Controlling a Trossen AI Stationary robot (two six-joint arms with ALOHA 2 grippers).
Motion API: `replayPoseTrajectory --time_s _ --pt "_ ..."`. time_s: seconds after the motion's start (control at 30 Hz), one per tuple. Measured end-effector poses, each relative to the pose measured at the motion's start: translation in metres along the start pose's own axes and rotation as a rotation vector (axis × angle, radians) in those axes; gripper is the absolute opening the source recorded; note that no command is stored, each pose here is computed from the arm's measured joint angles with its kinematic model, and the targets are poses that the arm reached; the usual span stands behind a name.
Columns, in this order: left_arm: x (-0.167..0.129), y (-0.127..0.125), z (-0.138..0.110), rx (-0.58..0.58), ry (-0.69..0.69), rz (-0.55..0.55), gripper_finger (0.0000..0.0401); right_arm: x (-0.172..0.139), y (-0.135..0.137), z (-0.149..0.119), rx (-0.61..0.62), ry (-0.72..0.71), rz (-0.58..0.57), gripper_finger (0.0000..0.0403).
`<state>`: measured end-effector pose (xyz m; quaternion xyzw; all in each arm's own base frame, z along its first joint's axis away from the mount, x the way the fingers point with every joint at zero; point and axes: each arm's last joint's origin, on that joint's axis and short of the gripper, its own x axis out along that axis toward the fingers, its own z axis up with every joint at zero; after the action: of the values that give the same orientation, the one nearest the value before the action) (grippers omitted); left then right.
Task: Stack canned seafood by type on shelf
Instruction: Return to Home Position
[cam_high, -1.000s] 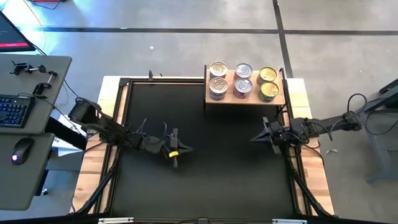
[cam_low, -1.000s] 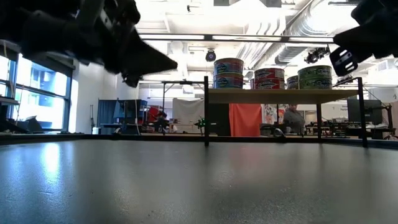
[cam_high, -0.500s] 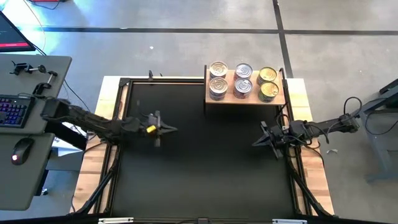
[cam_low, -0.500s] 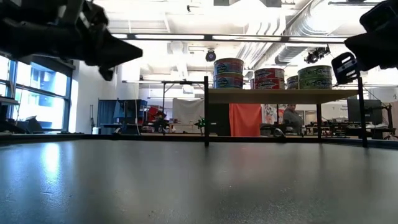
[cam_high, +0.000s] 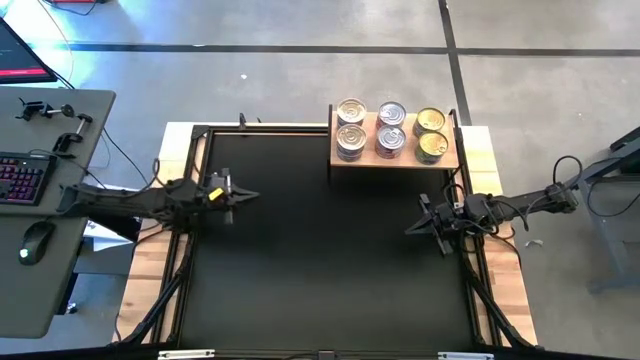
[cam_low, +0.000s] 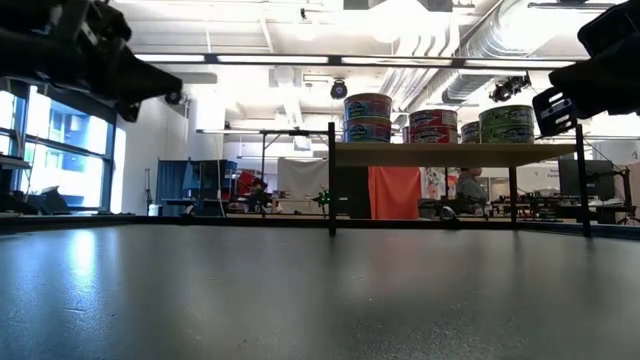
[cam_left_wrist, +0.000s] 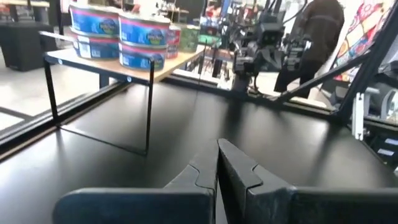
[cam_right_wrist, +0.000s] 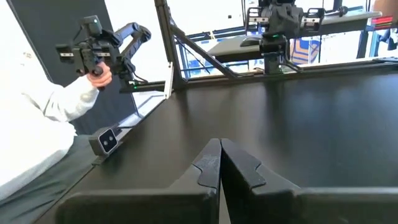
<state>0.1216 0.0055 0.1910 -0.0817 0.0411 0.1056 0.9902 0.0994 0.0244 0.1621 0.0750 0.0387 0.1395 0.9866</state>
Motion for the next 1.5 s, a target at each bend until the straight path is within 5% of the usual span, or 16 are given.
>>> replayPoseTrajectory --time_s 0.37,0.57,0.9,1.27,1.5 --pt "-0.017 0.006 -0.027 -0.01 -0.064 -0.089 0.0 0.0 0.0 0.0 0.029 -0.002 -0.006 0.0002" --pt "-0.023 0.003 -0.025 0.044 -0.095 -0.205 0.0 -0.001 -0.004 0.001 0.013 -0.009 -0.031 0.0002" --pt "-0.023 0.002 -0.026 0.054 -0.082 -0.237 0.0 -0.007 -0.004 0.011 -0.053 -0.097 0.027 0.0002" --pt "-0.022 0.002 -0.027 0.104 -0.074 -0.235 0.0 -0.007 -0.007 0.012 -0.067 -0.136 -0.018 0.0002" --pt "-0.02 0.002 -0.028 0.12 -0.054 -0.231 0.0 -0.006 -0.012 0.007 -0.056 -0.086 -0.174 0.0002"
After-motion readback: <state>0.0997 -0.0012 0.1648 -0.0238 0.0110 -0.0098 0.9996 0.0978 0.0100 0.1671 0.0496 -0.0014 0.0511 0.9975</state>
